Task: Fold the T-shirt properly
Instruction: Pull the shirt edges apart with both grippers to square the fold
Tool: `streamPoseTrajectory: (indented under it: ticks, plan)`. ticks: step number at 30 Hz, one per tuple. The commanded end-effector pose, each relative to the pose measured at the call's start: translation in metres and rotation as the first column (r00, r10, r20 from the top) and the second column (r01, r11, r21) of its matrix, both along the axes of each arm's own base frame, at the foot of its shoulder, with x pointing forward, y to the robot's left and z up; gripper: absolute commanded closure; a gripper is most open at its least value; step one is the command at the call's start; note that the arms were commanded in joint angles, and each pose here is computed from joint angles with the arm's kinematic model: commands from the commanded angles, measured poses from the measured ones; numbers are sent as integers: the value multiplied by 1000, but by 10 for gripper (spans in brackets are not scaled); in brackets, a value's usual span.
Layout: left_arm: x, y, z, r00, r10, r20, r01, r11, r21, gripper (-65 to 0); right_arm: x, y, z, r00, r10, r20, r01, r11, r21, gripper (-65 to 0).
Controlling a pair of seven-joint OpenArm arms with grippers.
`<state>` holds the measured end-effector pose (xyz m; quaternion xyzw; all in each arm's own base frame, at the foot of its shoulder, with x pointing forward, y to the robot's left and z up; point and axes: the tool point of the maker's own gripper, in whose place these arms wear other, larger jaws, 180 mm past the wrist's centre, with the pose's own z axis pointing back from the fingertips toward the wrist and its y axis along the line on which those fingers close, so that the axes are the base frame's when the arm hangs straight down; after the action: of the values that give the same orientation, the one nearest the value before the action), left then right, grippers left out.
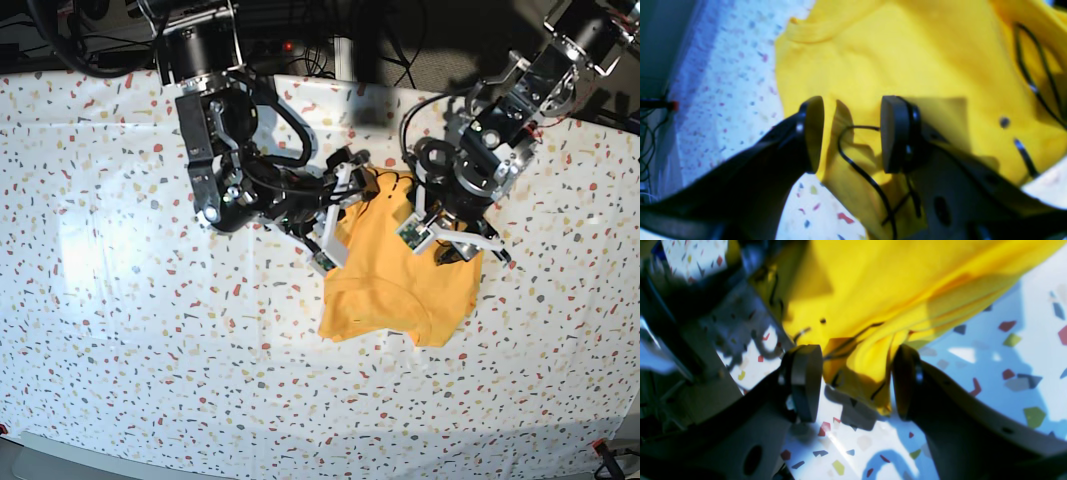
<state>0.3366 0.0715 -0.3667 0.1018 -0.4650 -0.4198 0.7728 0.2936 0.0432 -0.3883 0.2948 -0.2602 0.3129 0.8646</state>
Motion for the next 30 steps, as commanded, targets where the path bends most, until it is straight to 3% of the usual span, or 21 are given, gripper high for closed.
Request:
streamPoseTrajectory:
  ticks: [1, 5, 7, 10, 15, 18, 22, 27, 30]
  plan:
    - [10, 4, 14, 999, -1, 51, 1, 1000, 1, -266, 10, 5, 14, 999, 1, 38, -2, 1000, 28, -325]
    - [10, 13, 12, 999, 21, 36, -21, 1000, -2, -266, 10, 4, 15, 999, 0, 42, -1, 1000, 25, -325]
    - [13, 18, 15, 994, 102, 29, -99, 992, -80, -266, 13, 3, 20, 998, -2, 63, 1, 1000, 23, -325]
    - [18, 23, 29, 974, 224, 39, -211, 954, -212, -266, 21, 2, 39, 991, -12, 136, 7, 999, 38, -325]
    - [18, 9, 56, 975, 207, 81, -177, 944, -277, -266, 45, -10, 80, 939, -62, 338, 55, 998, 30, -325]
    - [18, 7, 75, 966, 236, 105, -192, 929, -317, -266, 55, -29, 96, 912, -110, 396, 113, 993, 17, -325]
    - [17, 22, 91, 939, 335, 79, -290, 893, -344, -266, 63, -59, 111, 893, -205, 401, 200, 978, 55, -325]
    - [20, 59, 115, 890, 442, 109, -372, 844, -386, -266, 42, -90, 128, 883, -310, 351, 270, 950, 159, -325]
    - [14, 94, 111, 845, 528, 79, -460, 795, -397, -266, 20, -114, 129, 869, -342, 356, 312, 940, 141, -325]
